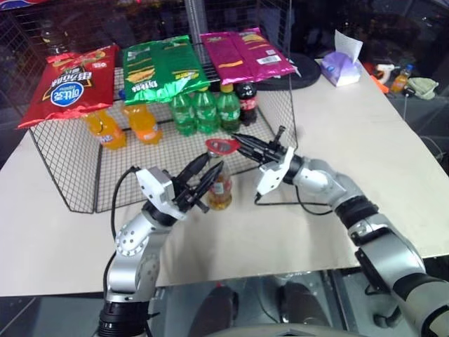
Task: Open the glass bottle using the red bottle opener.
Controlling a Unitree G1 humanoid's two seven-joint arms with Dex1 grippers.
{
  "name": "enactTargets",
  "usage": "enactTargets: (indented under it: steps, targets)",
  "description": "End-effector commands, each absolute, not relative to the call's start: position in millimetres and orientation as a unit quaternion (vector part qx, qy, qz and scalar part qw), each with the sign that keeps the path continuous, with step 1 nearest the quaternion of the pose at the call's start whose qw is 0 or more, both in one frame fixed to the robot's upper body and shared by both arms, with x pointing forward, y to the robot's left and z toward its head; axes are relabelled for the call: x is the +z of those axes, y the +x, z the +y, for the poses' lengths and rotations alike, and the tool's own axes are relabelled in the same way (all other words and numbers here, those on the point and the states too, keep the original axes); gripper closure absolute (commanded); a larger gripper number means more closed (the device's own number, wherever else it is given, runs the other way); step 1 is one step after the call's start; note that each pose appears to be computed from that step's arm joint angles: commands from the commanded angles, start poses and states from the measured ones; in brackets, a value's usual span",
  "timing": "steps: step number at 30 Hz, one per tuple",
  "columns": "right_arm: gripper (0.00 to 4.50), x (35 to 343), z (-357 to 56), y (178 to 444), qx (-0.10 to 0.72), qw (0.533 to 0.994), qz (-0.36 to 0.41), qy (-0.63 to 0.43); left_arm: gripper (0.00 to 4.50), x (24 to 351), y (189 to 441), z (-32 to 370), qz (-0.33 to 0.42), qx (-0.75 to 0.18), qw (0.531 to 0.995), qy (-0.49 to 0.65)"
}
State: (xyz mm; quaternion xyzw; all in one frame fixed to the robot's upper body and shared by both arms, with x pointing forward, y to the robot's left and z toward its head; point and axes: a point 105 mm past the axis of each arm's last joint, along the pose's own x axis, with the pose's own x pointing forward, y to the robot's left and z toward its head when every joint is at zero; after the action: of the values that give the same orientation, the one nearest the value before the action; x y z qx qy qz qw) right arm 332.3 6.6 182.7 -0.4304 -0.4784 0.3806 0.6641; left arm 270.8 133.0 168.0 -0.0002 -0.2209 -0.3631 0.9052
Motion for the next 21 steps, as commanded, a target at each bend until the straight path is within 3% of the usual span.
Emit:
enactTargets:
  steps: [1,21]
  targets:
    - [4.5,174.2,25.5,314.9,0.412,0.598,-0.51,-0.461,3.45,157.5,274.4,133.0,-0.195,-0.363,0.911,0.012]
    - [4.5,194.2,20.0,326.8,0.364,0.594,-0.541,-0.471,3.46,155.0,275.3,132.5,-0.195,-0.362,0.911,0.016]
